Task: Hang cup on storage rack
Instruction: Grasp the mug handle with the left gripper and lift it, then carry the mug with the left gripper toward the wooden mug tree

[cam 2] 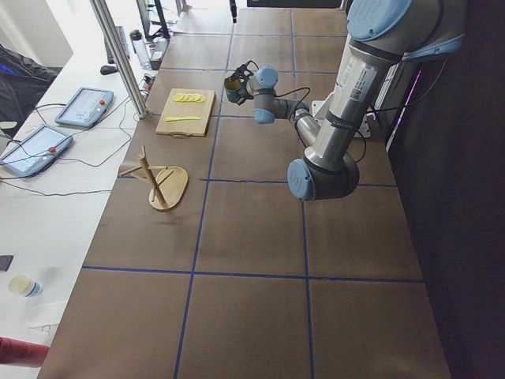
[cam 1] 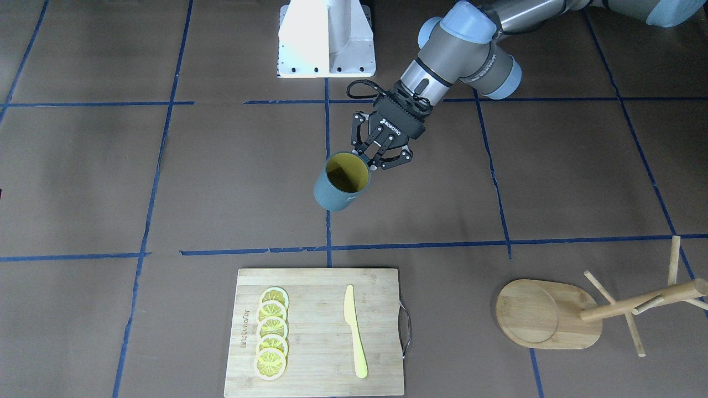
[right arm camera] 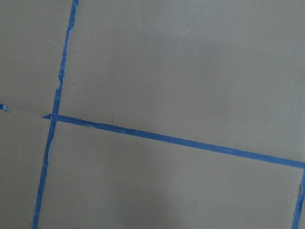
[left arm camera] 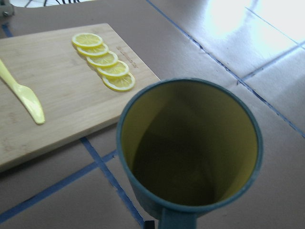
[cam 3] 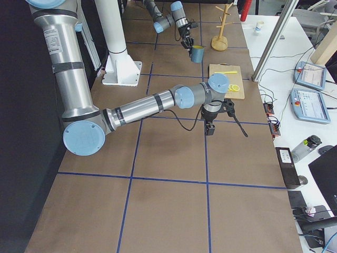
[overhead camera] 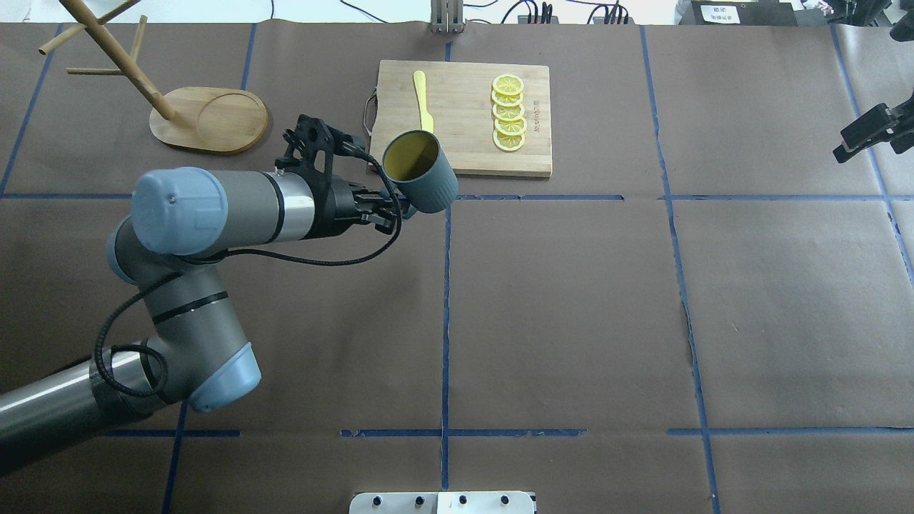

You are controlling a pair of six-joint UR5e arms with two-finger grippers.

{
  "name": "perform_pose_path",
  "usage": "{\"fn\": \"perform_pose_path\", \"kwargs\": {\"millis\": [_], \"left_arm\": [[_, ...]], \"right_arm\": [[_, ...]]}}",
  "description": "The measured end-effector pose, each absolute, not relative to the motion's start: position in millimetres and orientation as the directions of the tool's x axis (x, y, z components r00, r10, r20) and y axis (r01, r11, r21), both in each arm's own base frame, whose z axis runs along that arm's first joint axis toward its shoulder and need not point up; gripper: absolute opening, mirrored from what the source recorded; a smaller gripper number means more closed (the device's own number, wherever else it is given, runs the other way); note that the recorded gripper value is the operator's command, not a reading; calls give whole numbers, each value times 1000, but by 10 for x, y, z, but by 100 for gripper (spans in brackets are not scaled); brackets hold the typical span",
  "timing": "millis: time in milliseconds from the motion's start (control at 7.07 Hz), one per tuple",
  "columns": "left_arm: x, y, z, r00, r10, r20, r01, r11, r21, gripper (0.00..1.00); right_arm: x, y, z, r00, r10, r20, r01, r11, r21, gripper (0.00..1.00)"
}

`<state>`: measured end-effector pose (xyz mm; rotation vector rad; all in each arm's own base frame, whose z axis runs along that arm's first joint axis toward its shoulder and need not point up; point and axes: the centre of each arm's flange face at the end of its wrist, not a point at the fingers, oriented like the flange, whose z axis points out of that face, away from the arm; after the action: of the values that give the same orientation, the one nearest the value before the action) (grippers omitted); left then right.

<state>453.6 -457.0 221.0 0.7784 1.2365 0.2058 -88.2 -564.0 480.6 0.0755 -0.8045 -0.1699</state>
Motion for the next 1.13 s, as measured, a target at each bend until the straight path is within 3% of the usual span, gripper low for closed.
{"fn": "perform_pose_path", "kwargs": {"millis": [566, 849, 1132], "left_arm": [[3344, -5333, 2469, 238, 185, -953, 388, 881, 269, 0], [2995, -5534, 2484, 123, -45, -991, 485, 874, 21, 0], [2794, -5694, 2526, -20, -170, -985, 581, 800, -150, 0]], "right_arm": [[-712, -5670, 4775, 685, -169, 709, 93, 985, 146, 100], [-661, -5665, 4801, 688, -159, 708, 84, 987, 140, 100], [-617, -5656, 4827, 690, -150, 709, 76, 988, 135, 100]]}}
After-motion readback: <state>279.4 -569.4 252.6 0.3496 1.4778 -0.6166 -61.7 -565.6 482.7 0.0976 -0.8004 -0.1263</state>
